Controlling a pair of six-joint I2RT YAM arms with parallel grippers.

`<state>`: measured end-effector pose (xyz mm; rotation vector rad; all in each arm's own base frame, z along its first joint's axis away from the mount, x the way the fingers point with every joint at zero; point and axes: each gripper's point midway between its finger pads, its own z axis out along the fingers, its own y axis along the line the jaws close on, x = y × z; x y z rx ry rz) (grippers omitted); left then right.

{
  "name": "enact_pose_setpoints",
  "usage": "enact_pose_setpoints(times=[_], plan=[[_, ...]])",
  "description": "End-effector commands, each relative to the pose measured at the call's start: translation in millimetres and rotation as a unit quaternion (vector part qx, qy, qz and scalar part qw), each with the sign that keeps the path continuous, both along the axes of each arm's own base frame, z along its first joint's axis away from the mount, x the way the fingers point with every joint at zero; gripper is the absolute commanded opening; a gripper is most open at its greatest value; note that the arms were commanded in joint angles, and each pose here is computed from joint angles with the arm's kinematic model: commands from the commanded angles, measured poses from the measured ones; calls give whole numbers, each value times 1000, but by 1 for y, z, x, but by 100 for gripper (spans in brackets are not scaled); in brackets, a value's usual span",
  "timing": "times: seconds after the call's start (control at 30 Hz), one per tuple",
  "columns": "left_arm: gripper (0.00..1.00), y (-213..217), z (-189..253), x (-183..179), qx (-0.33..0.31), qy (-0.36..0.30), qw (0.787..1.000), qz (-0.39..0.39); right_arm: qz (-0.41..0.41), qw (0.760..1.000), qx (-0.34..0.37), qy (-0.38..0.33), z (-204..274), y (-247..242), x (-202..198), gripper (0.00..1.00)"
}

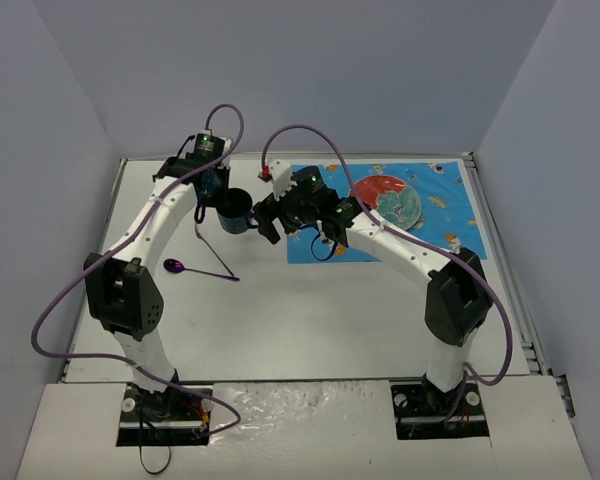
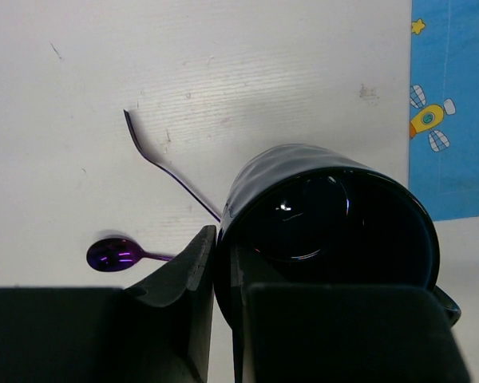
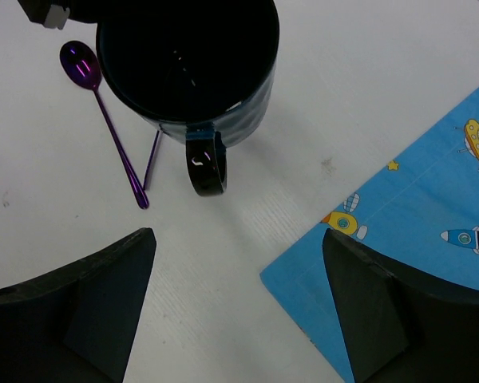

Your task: Set the dinner table for one person

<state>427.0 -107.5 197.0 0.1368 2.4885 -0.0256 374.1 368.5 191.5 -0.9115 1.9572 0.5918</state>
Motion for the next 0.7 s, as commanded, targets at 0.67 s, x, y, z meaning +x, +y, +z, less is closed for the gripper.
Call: enact_pose_setpoints(times=[0.67], plan=[[0, -36, 80, -18, -70, -94, 993, 1, 15, 999, -8, -44, 24, 23, -2, 61]])
